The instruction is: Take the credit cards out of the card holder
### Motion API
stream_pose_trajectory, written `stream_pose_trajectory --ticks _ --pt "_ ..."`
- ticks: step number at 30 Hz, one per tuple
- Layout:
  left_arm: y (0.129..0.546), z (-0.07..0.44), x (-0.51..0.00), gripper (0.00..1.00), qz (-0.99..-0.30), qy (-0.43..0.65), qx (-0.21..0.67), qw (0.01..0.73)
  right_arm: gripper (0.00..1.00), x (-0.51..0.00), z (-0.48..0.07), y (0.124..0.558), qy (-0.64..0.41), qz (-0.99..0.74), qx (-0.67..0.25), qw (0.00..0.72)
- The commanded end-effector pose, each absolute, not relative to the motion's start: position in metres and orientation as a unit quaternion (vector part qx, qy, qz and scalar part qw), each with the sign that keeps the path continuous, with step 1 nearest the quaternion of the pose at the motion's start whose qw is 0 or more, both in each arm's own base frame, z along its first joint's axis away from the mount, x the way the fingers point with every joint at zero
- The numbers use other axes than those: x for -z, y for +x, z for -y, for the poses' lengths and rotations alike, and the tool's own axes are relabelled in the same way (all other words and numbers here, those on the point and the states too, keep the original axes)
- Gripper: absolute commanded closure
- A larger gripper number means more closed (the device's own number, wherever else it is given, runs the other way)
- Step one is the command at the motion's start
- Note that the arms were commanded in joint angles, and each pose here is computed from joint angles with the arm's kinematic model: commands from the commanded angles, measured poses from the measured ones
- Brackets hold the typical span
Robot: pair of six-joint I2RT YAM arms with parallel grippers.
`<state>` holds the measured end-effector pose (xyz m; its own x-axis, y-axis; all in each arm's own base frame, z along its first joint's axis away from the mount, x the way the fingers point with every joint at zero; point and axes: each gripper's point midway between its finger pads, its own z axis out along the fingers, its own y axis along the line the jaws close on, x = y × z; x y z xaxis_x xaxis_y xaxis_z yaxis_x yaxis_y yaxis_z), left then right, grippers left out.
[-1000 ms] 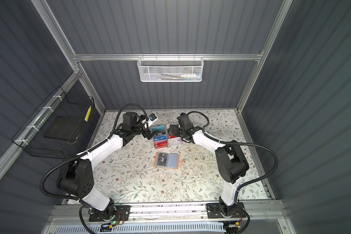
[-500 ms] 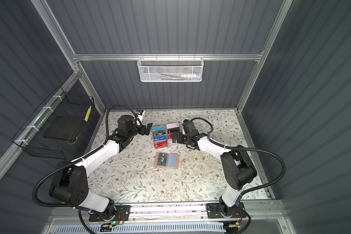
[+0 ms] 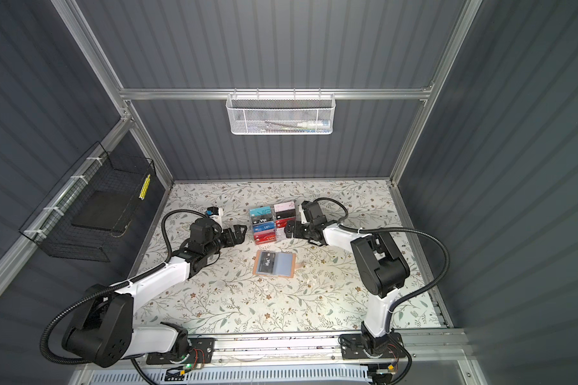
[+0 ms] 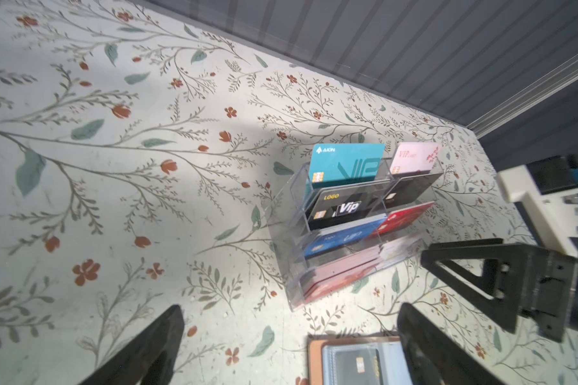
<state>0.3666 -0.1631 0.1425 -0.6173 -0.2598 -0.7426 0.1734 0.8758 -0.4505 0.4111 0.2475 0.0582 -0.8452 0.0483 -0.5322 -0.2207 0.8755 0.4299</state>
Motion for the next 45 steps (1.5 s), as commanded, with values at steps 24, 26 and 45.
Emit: stream_pose_trajectory --ticks 24,26,45 --pt "0.323 0.175 -0.137 0.00 -0.842 -0.075 0.365 0.389 0.01 -0.094 -0.277 0.386 -0.060 -0.911 -0.292 0.286" --pt "0.319 0.180 -0.137 0.00 -0.835 -0.073 0.390 0.382 0.01 -0.106 -0.276 0.374 -0.058 -0.908 -0.299 0.289" --pt "0.293 0.215 -0.134 0.00 -0.761 -0.123 0.569 0.287 0.01 -0.093 -0.323 0.284 -0.112 -0.852 -0.462 0.219"
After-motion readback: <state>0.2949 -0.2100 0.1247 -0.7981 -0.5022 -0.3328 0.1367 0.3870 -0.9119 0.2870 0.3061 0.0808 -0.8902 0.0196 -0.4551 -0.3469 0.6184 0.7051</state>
